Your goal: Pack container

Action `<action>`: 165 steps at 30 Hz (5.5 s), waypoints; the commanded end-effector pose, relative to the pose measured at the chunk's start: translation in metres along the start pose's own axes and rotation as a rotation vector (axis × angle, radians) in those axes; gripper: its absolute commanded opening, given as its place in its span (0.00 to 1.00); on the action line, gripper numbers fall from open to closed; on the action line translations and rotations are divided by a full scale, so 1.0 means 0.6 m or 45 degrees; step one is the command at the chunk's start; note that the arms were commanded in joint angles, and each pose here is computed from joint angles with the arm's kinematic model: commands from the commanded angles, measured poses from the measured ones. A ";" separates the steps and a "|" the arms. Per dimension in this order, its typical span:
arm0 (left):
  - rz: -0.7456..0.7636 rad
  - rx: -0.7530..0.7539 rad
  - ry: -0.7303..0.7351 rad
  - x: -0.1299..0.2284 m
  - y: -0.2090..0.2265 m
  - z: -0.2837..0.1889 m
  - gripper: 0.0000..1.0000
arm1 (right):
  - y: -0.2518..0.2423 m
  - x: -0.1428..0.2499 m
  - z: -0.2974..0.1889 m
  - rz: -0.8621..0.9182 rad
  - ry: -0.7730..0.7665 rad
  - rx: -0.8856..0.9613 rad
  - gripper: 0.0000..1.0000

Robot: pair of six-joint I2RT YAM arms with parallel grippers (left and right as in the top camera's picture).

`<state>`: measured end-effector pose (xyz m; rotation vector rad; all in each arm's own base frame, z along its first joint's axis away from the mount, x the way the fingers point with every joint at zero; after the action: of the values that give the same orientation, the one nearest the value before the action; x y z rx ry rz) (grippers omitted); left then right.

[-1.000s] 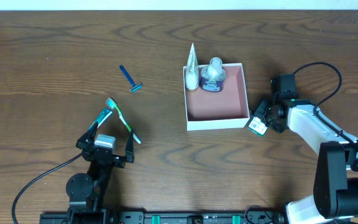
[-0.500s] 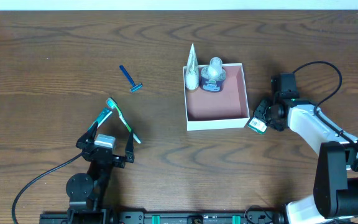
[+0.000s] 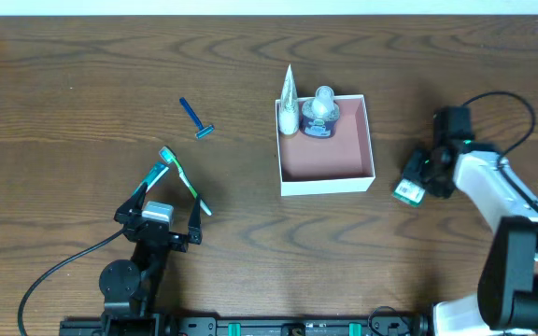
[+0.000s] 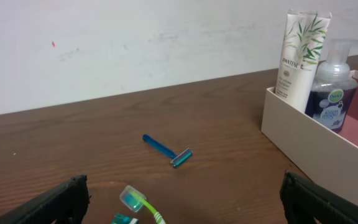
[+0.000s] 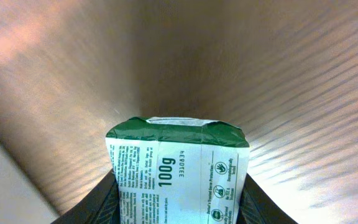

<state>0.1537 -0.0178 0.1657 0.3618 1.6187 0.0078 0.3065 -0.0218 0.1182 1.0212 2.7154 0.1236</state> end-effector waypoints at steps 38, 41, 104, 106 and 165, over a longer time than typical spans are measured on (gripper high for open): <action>-0.023 0.020 0.061 0.021 -0.004 0.002 0.98 | 0.269 0.013 -0.064 -0.723 -0.345 -0.706 0.27; -0.022 0.020 0.061 0.021 -0.004 0.002 0.98 | 0.271 0.013 -0.056 -0.724 -0.340 -0.704 0.27; -0.022 0.021 0.061 0.021 -0.004 0.002 0.98 | 0.243 0.126 -0.091 -0.817 -0.037 -0.506 0.04; -0.022 0.021 0.061 0.021 -0.004 0.002 0.98 | 0.244 0.125 -0.079 -0.816 -0.047 -0.506 0.05; -0.022 0.021 0.061 0.021 -0.004 0.002 0.98 | 0.262 0.088 -0.033 -0.847 -0.214 -0.513 0.01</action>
<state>0.1537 -0.0178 0.1657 0.3615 1.6188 0.0081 0.3669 0.1298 0.1584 0.0553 2.5367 0.3790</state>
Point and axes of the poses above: each gripper's point midway between its finger pads, its own z axis out along the fingers, its own y axis along the line the jaws close on, x = y × z, the point moved 9 cm from there along -z, back along the fingers, and after that the axes turned 9 degrees about z, right-handed, at the moved point
